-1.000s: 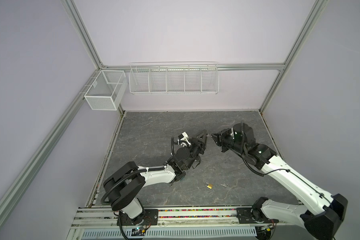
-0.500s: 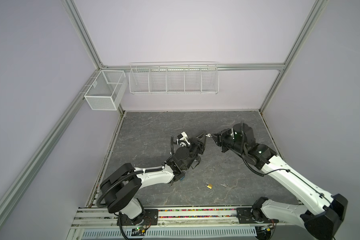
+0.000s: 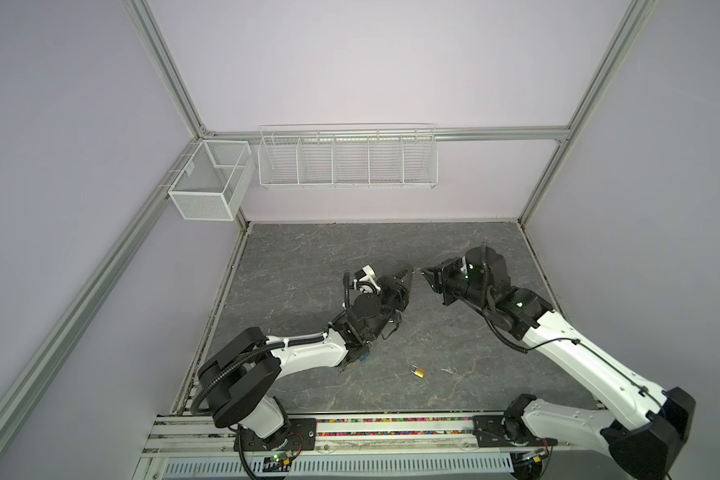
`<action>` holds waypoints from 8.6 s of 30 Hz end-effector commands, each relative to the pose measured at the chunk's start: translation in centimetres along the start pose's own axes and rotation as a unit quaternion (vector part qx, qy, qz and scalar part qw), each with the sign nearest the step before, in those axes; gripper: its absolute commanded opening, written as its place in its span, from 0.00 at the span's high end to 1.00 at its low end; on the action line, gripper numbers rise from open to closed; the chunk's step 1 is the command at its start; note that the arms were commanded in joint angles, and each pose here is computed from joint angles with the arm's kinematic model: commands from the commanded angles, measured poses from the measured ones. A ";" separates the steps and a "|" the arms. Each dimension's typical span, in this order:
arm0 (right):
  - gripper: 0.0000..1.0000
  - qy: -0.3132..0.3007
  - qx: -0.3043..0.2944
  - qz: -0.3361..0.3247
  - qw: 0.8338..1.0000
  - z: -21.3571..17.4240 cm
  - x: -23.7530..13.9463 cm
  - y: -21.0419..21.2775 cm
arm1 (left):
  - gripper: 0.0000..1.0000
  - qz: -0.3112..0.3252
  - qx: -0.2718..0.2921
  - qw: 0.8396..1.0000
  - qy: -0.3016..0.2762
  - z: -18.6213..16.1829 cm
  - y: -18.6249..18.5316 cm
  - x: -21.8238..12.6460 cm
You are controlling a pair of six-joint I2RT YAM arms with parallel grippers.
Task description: Unlock with the key
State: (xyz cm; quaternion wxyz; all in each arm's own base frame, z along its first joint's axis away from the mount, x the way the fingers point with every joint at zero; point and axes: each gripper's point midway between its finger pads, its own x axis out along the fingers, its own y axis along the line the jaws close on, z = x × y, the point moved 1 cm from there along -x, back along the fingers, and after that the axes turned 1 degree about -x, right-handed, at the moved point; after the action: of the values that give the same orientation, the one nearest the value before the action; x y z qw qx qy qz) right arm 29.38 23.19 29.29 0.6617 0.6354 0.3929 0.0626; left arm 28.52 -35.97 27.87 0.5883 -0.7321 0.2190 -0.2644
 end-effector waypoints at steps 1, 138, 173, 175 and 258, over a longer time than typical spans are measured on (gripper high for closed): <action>0.93 0.007 0.048 0.006 0.999 -0.5 -0.4 0.2 | 0.89 -0.010 -0.007 1.000 -0.001 -0.2 -1.3 -0.1; 0.93 0.189 -0.429 0.330 0.819 -5.2 -6.8 9.6 | 1.00 -0.133 0.351 0.902 0.215 -3.8 -15.4 -1.6; 0.94 0.140 -0.508 -0.025 0.850 1.8 -4.1 -5.7 | 0.30 0.413 0.232 0.877 0.084 3.4 7.4 -6.8; 0.94 0.155 -0.497 -0.056 0.852 2.1 -3.5 -7.3 | 0.30 0.425 0.212 0.877 0.075 3.1 9.5 -7.0; 0.94 0.124 -0.346 -0.106 0.924 8.9 -2.8 -12.3 | 0.45 0.660 0.390 0.632 0.113 5.2 23.6 -1.6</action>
State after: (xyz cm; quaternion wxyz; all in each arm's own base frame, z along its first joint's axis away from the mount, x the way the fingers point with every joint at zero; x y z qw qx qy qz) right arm 27.98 12.22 18.33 0.7897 0.3018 0.4971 0.1956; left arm 30.57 -36.67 4.50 0.8084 -0.0860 0.5812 0.0356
